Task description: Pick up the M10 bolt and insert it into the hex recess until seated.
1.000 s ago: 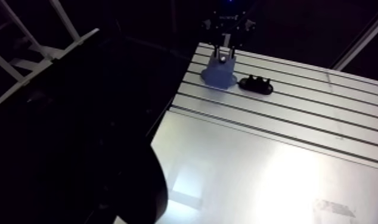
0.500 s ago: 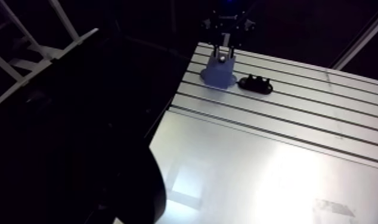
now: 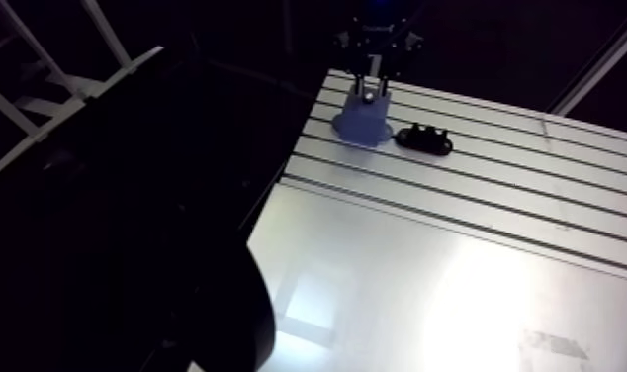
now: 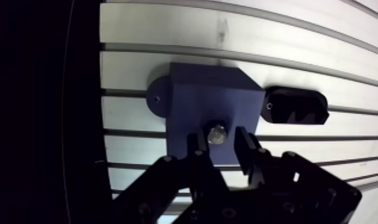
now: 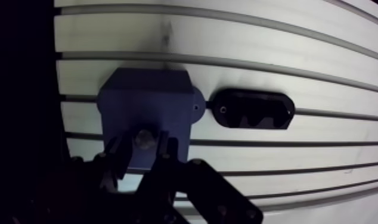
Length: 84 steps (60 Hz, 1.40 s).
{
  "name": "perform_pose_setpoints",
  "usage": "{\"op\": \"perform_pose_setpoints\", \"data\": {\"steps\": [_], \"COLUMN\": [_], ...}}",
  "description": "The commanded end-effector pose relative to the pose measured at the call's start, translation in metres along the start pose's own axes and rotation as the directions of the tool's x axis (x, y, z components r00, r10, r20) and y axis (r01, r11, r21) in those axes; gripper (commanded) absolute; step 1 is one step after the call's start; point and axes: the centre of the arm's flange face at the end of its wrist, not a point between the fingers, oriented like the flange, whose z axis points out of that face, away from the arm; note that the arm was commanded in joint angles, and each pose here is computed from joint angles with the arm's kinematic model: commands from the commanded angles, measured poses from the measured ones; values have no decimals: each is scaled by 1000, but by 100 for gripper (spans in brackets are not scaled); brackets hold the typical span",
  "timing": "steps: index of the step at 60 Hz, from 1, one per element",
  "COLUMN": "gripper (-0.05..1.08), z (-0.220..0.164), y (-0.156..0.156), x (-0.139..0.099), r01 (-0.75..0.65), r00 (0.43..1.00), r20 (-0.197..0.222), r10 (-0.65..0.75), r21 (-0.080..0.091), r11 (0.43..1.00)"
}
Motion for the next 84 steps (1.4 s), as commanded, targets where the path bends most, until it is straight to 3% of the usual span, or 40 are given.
{"op": "perform_pose_setpoints", "data": {"steps": [1,84], "gripper": [62,68], "z": [0,8], "y": [0,-1], "x": [0,0], "r01": [1,3], "r00": [1000,1000], "r20": [-1,14], "r10": [-1,-3], "r21": [0,-3], "r11": [1000,1000]}}
